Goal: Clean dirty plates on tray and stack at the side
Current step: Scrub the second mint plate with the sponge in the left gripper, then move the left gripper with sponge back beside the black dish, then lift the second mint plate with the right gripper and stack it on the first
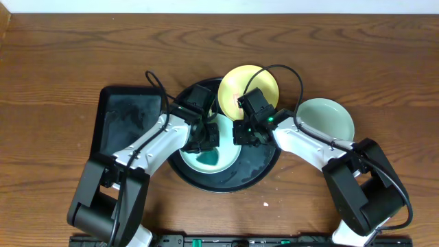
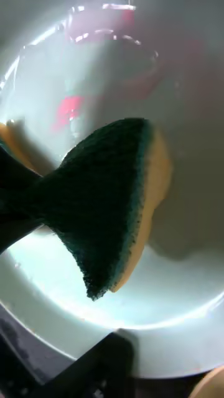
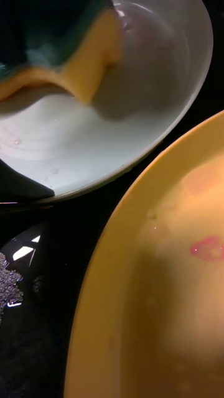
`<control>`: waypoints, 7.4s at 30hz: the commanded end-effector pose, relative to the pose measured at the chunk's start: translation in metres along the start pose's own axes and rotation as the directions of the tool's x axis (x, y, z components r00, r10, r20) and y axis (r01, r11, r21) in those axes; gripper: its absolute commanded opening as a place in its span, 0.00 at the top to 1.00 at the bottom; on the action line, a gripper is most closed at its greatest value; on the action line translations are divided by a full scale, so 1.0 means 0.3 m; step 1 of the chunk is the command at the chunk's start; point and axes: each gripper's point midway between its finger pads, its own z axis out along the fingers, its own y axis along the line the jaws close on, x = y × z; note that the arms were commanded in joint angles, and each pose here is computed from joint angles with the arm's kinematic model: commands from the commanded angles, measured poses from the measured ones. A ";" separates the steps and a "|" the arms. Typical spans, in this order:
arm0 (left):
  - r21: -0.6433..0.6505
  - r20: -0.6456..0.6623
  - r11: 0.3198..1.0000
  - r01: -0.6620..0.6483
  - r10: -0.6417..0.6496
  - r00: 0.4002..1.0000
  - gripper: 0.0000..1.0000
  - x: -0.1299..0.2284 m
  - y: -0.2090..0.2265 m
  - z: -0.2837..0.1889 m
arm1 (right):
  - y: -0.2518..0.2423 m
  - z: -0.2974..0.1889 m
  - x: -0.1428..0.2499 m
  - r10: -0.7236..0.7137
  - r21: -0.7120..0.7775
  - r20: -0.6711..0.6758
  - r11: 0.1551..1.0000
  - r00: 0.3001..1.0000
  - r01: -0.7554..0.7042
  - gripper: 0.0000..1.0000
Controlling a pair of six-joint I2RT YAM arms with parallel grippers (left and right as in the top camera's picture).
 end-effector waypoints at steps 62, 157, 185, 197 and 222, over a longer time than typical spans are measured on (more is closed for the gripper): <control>-0.037 -0.119 0.935 -0.352 0.346 0.931 0.93 0.076 0.107 -0.002 | 0.022 0.000 -0.012 0.005 -0.011 0.006 1.000 1.000 -0.005 0.99; -0.138 0.403 0.971 0.195 -0.125 0.907 0.93 -0.274 0.277 -0.482 | 0.019 -0.500 -0.147 -0.470 0.491 0.280 0.819 0.837 0.296 0.99; -0.133 0.412 0.972 0.194 -0.124 0.903 0.92 -0.282 0.274 -0.485 | 0.151 -0.872 -0.115 -0.784 0.922 0.335 0.388 0.523 -0.009 0.99; -0.134 0.408 0.972 0.194 -0.124 0.904 0.93 -0.279 0.275 -0.484 | 0.202 -0.504 0.009 -0.522 0.460 0.309 0.814 0.795 0.356 0.99; -0.128 0.406 0.973 0.192 -0.125 0.905 0.93 -0.279 0.271 -0.482 | -0.876 -0.758 -0.061 0.419 0.262 0.343 0.817 0.841 -0.514 0.99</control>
